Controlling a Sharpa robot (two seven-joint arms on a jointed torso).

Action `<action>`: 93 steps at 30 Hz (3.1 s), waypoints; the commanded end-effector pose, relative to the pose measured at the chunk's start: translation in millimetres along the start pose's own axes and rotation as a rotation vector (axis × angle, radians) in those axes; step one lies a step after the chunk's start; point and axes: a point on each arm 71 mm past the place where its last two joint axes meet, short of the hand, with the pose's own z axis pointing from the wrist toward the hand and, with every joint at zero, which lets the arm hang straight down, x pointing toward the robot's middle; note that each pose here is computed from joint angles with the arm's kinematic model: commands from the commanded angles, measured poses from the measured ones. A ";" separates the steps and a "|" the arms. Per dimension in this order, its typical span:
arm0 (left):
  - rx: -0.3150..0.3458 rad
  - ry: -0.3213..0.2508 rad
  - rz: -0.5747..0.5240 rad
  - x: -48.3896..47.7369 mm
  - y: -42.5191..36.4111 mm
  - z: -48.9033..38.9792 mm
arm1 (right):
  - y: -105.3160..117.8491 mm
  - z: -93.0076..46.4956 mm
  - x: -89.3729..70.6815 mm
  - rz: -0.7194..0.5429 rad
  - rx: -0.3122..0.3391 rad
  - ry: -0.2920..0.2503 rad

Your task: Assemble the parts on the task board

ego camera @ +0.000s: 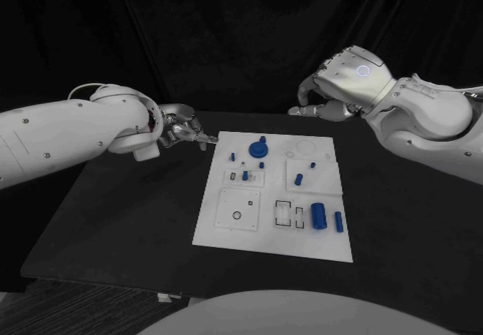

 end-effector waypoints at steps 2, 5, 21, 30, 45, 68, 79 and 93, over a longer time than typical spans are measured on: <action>-0.245 0.226 0.175 -5.3 3.7 1.9 | -0.6 -6.6 15.1 0.210 0.160 0.033; -0.290 0.255 0.210 -12.8 -2.3 7.6 | 5.4 -11.0 24.0 0.253 0.164 0.037; -0.280 0.169 0.216 -29.1 -44.2 42.9 | 20.2 -40.2 50.6 0.331 0.168 0.075; -0.277 0.116 0.259 -22.6 -56.2 61.3 | 24.5 -41.8 54.1 0.342 0.167 0.091; -0.326 0.066 0.263 -18.9 -37.2 66.7 | 28.5 -40.3 56.6 0.349 0.164 0.112; -0.354 0.087 0.225 4.4 -12.3 80.4 | 35.2 -41.3 63.5 0.362 0.152 0.134; -0.351 0.084 0.216 7.8 -8.1 81.6 | 36.5 -40.8 65.2 0.364 0.151 0.143; -0.324 0.098 0.217 11.1 -9.4 82.4 | 37.7 -40.2 67.3 0.366 0.152 0.153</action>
